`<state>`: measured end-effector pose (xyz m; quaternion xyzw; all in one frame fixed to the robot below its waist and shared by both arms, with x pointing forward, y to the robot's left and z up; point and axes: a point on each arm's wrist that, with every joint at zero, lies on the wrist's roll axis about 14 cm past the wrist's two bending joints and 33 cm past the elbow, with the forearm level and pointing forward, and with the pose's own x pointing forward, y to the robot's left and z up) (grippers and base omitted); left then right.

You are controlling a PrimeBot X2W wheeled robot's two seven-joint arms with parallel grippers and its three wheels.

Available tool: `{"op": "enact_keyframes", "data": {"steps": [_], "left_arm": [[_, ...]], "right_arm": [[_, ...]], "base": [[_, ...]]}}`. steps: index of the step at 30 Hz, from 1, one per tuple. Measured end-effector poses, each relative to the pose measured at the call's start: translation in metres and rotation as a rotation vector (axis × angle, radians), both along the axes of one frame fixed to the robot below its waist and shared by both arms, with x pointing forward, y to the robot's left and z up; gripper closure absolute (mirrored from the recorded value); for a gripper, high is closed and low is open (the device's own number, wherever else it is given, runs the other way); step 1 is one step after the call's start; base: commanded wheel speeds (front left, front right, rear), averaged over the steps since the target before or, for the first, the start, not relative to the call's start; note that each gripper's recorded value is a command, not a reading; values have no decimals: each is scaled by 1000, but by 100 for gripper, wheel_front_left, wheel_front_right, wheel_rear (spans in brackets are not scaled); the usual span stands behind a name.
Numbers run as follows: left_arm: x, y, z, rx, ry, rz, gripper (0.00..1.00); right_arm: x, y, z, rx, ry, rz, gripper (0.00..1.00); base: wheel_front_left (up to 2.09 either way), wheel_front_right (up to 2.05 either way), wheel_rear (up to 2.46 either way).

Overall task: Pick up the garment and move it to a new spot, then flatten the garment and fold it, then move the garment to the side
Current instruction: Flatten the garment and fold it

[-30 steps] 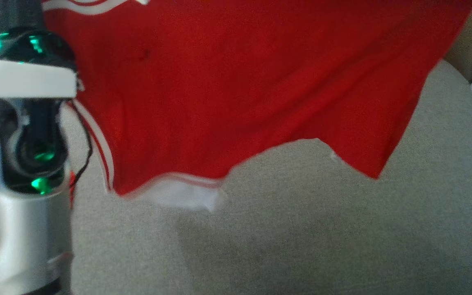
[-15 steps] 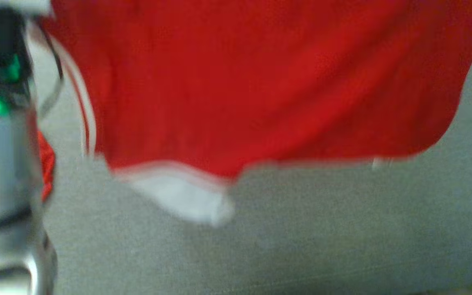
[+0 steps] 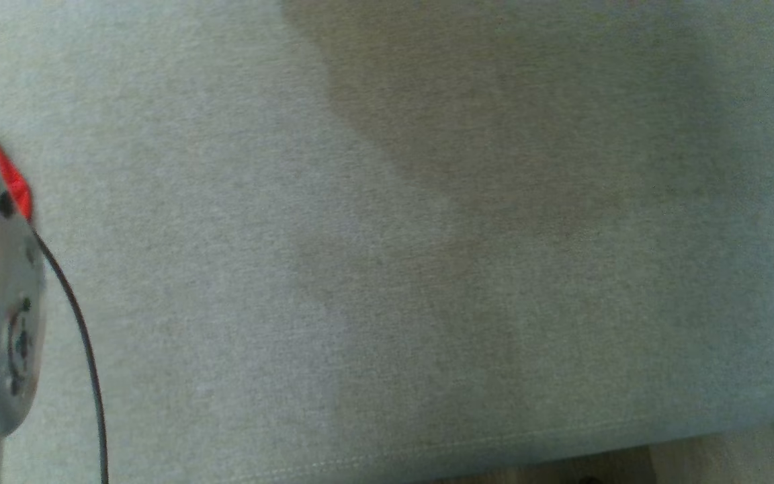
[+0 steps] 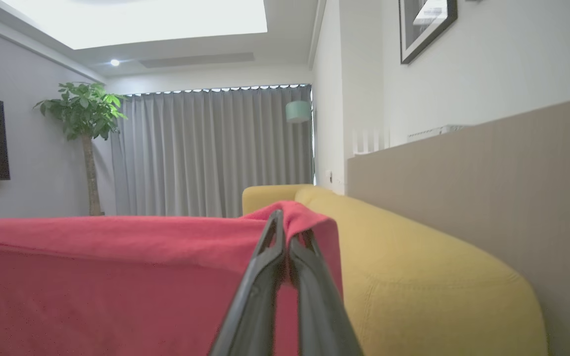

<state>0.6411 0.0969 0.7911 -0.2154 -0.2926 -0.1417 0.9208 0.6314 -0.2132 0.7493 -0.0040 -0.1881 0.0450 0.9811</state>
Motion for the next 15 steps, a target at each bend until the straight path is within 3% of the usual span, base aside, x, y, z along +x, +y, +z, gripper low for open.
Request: {"op": "enact_keyframes", "data": {"steps": [3, 8, 11, 15], "left_arm": [[4, -2, -12, 26, 22, -7, 100], [11, 1, -51, 73, 92, -3, 100], [11, 6, -103, 148, 188, -1, 100], [-7, 29, -207, 230, 428, 13, 100]], "right_arm": [[8, 6, -23, 8, 41, 14, 100], [19, 10, -86, 115, 165, 35, 100], [11, 20, -146, 102, 301, 50, 100], [-21, 30, -232, 27, 526, 68, 100]], "base": [[0, 0, 0], [0, 0, 0], [0, 0, 0], [0, 0, 0]]}}
